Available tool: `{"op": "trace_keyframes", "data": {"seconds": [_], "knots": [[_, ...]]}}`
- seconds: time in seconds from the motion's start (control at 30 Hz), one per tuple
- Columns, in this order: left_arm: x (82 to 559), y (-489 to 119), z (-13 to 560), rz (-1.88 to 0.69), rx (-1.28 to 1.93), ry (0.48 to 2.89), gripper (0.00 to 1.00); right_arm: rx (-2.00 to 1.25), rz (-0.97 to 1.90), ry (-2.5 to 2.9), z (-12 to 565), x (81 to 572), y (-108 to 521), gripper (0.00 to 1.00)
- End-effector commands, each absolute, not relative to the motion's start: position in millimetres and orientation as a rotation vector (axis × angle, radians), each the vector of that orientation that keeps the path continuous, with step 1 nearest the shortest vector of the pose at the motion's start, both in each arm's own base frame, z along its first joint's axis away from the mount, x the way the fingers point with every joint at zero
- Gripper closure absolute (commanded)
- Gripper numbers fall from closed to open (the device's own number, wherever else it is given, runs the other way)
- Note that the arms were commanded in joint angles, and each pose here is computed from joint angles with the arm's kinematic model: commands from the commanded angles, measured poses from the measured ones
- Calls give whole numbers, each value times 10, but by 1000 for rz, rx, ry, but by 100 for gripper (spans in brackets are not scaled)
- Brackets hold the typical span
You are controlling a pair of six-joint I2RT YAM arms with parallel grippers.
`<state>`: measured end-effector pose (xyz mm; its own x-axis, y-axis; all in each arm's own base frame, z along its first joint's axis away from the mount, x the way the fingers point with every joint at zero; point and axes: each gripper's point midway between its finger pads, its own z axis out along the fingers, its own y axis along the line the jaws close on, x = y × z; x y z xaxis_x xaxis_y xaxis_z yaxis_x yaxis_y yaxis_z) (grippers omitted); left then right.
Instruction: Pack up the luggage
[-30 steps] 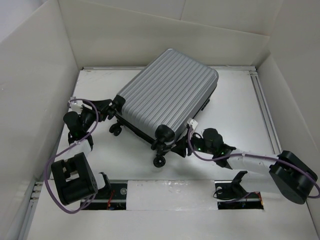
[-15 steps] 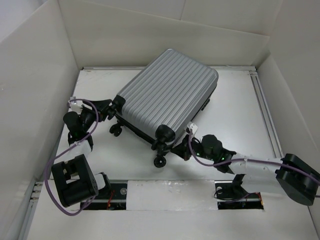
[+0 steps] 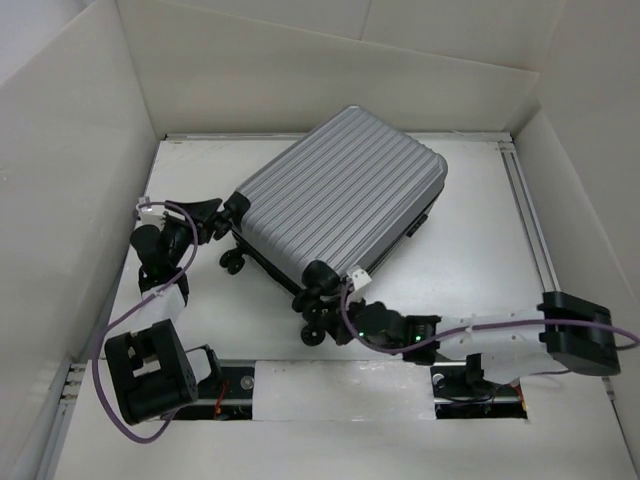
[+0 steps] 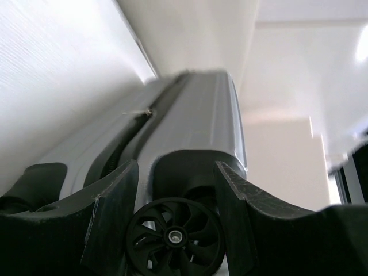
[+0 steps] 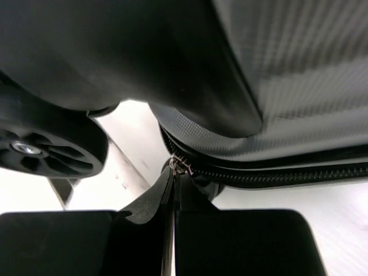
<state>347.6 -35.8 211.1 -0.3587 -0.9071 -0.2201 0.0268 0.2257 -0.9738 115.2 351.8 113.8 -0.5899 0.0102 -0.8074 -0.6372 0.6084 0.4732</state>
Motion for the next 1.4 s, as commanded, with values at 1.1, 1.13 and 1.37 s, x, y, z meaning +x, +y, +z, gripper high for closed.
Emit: {"op": "trace_keyframes", "data": {"seconds": [1.1, 1.13, 1.37], "knots": [[2812, -830, 2710, -1408, -550, 1492, 100, -35, 1267, 2129, 1377, 378, 4240, 6], [2815, -829, 2748, -1407, -542, 1486, 100, -96, 1215, 2179, 1269, 239, 4142, 4], [2979, -728, 2826, -1336, -555, 1472, 100, -249, 993, 2333, 1063, 80, 3584, 0]]}}
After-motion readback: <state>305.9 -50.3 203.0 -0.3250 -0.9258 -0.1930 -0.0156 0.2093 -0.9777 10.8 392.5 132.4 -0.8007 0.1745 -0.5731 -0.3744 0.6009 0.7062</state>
